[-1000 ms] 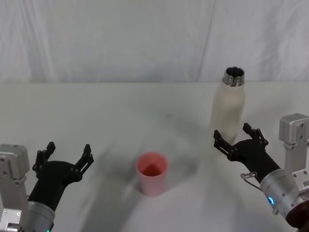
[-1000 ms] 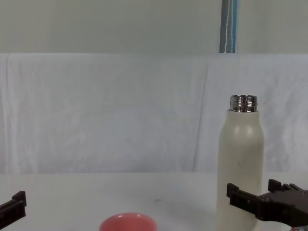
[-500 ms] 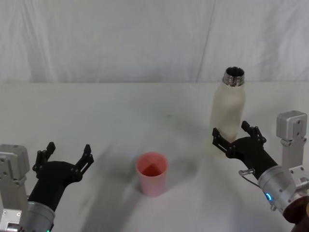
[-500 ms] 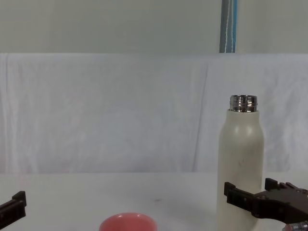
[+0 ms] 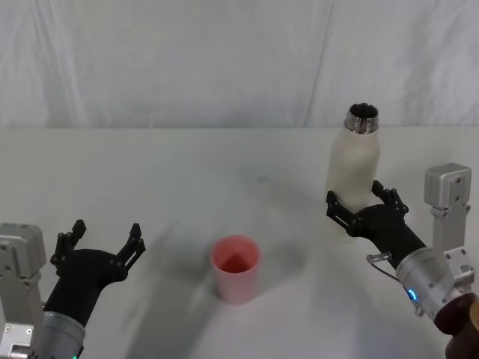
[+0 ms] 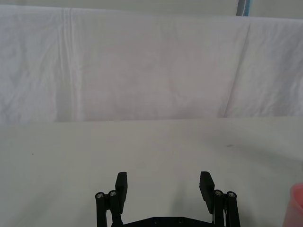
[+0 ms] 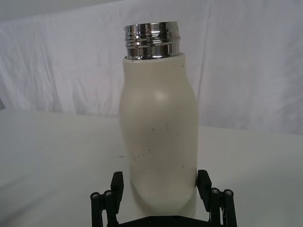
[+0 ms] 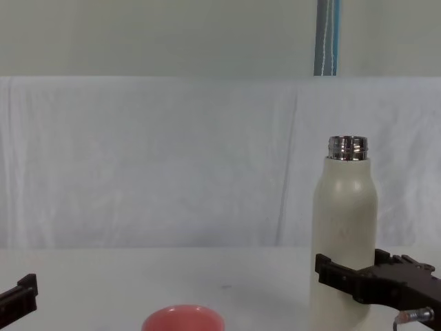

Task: Grasp the thermos with one hand and pour water into the cup lid.

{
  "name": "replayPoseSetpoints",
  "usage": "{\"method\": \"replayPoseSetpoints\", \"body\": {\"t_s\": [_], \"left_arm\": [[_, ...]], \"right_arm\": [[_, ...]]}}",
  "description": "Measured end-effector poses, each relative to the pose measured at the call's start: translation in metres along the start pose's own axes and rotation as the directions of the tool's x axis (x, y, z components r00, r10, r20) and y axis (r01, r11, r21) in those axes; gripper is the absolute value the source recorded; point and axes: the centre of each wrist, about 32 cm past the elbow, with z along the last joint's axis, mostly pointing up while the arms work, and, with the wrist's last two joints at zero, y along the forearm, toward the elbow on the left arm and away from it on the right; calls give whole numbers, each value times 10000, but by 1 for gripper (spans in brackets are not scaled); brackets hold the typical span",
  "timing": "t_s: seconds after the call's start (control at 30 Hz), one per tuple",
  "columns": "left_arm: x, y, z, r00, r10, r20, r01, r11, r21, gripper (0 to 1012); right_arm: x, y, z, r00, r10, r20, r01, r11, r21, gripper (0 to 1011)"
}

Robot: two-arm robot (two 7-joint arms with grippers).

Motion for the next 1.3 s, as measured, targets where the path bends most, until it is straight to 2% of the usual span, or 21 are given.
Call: {"method": "replayPoseSetpoints", "body": {"t_s": [0.53,1.3], "left_arm": [[0,0,0,10000,0,0,0,10000,-1,1001],[0,0,0,10000,-1,0,1,10000,-1,1001]], "right_arm": [[27,127,-17,9999,120,-26,-120,9999,-1,1002],[19,287,-70,10000,-10,74,11,9999,-149,1003]]}}
